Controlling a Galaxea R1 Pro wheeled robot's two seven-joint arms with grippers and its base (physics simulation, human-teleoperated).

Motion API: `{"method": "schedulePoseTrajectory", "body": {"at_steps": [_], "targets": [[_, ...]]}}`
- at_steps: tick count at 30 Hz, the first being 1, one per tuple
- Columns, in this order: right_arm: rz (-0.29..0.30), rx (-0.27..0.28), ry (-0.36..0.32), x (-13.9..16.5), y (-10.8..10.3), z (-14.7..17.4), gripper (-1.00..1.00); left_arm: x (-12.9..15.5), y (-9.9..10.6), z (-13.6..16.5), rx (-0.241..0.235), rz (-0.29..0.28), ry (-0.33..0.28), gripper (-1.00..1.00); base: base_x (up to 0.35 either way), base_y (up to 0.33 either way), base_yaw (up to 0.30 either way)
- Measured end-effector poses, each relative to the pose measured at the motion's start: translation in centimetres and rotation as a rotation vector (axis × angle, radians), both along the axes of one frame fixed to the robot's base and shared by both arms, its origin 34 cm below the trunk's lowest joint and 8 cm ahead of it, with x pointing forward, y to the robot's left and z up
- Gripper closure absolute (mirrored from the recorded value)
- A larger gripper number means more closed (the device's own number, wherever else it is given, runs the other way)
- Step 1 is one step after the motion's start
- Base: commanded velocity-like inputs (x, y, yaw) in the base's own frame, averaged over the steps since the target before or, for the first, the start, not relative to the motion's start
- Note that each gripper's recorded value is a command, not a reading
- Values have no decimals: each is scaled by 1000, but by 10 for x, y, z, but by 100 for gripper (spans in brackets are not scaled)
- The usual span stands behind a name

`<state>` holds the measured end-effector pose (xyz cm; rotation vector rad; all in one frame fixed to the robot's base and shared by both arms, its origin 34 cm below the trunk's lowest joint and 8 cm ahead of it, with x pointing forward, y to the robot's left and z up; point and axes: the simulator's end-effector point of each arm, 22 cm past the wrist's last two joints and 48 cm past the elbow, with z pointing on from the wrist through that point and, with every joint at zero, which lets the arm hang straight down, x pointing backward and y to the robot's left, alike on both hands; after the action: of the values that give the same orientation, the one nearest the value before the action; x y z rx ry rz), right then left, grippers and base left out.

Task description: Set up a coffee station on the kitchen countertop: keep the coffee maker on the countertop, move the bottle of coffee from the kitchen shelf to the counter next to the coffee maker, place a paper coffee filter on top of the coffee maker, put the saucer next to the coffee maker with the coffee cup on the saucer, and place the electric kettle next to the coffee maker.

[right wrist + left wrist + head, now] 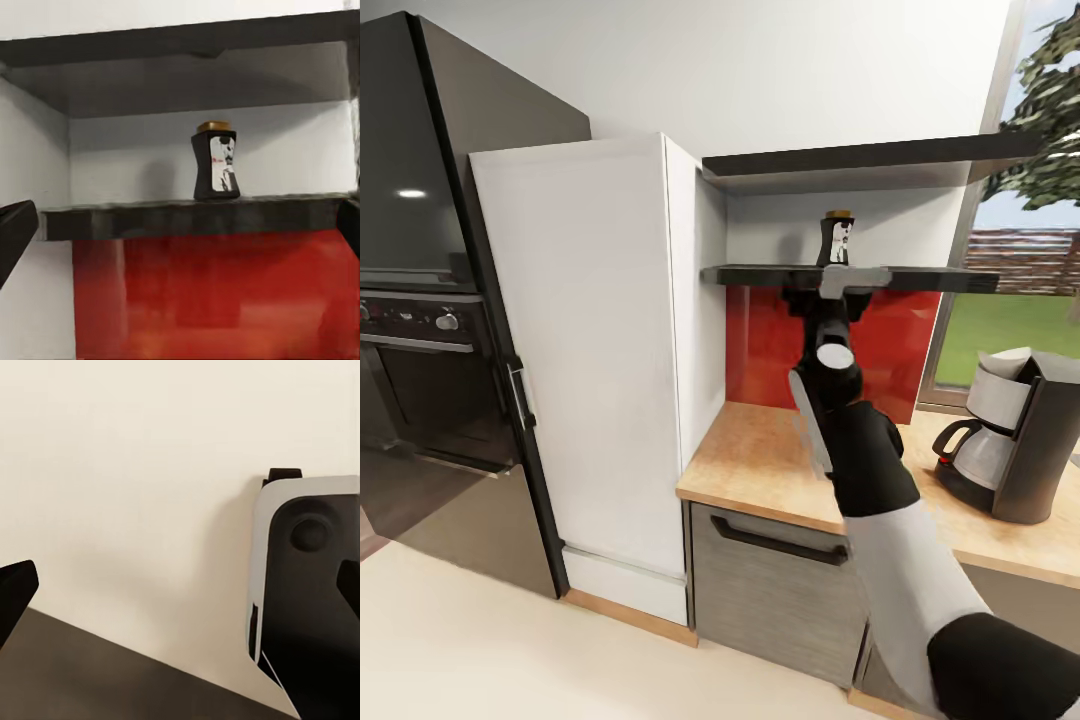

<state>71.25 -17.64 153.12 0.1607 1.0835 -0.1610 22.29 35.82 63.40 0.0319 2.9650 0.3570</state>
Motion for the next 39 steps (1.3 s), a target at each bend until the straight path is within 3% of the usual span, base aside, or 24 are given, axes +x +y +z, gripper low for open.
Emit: {"method": "schedulePoseTrajectory", "body": {"at_steps": [3, 7, 14, 17, 21, 26, 36, 39], "targets": [[-53, 17, 33, 18, -24, 41, -100, 0, -2, 0, -2, -4, 1, -100, 0, 0, 0], [-87, -13, 105, 49, -27, 64, -100, 0, 1, 0, 2, -5, 1, -100, 0, 0, 0], [-123, -59, 163, 72, -28, 102, -100, -3, 5, 0, 10, -1, 11, -100, 31, 0, 0], [-133, -72, 196, 79, -29, 102, -100, -4, 7, 1, 15, 2, 13, -100, 227, 0, 0], [-139, -77, 222, 84, -30, 99, -100, -5, 22, 4, 68, 11, 16, -100, 315, 0, 0], [-134, -23, 237, 86, -43, 95, -100, -10, 35, 8, 125, 19, 25, -100, 332, 0, 0], [-133, -8, 240, 87, -47, 94, -100, -14, 36, 8, 129, 17, 31, -100, 301, 0, 0], [-136, 8, 266, 90, -53, 80, -100, -38, 41, 6, 139, 6, 80, -100, 0, 0, 0]]}}
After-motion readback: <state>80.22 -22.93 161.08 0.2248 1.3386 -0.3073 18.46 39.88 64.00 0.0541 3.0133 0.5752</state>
